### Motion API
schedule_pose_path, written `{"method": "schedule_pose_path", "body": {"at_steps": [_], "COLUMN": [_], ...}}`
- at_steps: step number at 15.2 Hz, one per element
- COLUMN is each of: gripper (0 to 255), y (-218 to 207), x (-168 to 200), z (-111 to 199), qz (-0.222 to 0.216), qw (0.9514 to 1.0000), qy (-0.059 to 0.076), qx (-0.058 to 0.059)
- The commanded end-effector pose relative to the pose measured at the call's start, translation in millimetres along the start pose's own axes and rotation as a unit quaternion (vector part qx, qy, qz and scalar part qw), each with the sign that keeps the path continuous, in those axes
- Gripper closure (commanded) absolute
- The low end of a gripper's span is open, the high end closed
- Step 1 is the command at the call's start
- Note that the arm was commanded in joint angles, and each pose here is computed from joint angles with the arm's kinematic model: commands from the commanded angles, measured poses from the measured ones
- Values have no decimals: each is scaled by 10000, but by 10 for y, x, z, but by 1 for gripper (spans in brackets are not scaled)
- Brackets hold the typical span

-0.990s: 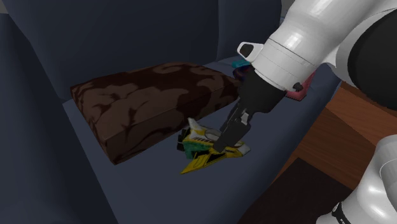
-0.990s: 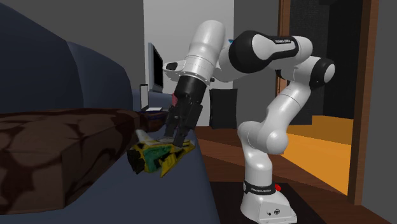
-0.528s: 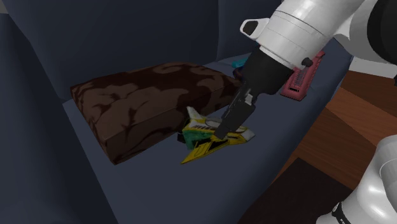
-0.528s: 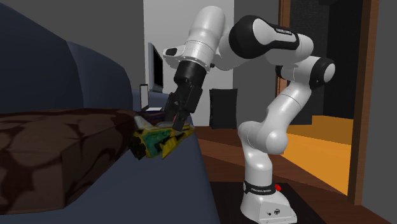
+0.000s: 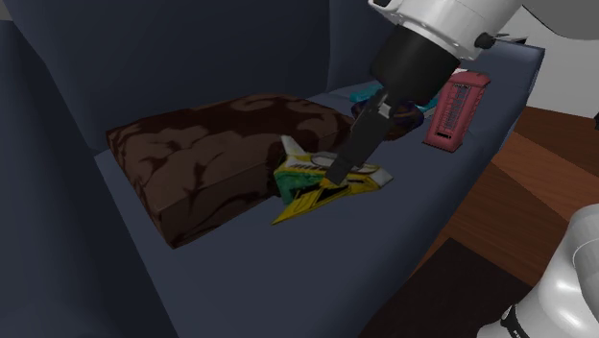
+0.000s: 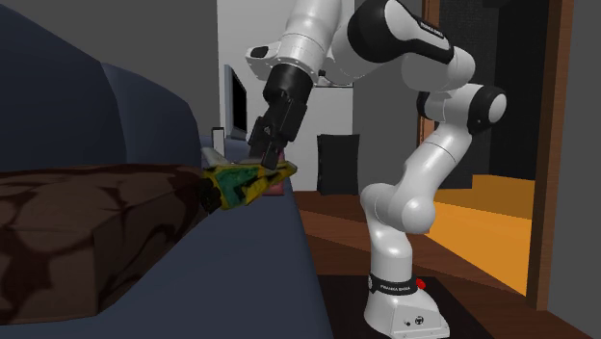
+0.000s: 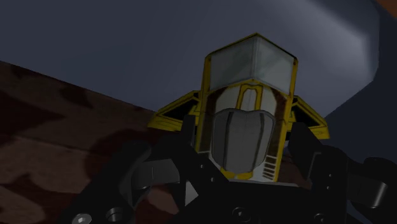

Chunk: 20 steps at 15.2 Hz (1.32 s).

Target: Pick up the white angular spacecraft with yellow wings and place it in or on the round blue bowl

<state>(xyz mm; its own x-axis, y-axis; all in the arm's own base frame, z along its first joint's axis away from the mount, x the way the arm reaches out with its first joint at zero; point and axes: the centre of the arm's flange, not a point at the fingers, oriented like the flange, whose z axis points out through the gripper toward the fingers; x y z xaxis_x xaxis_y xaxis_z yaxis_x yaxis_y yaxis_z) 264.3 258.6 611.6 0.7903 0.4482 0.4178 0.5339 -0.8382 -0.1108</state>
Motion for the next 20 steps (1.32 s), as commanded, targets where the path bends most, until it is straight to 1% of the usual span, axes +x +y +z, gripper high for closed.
{"method": "schedule_pose_path", "body": {"at_steps": [1, 15, 20], "gripper": [255, 255, 255], "y": [-9, -88, 560], "x": [47, 342, 279], "z": [-90, -727, -834], "qz": [0, 0, 0], "qw": [10000, 10000, 10000], "qy": [3, 3, 3], "qx": [0, 0, 0]}}
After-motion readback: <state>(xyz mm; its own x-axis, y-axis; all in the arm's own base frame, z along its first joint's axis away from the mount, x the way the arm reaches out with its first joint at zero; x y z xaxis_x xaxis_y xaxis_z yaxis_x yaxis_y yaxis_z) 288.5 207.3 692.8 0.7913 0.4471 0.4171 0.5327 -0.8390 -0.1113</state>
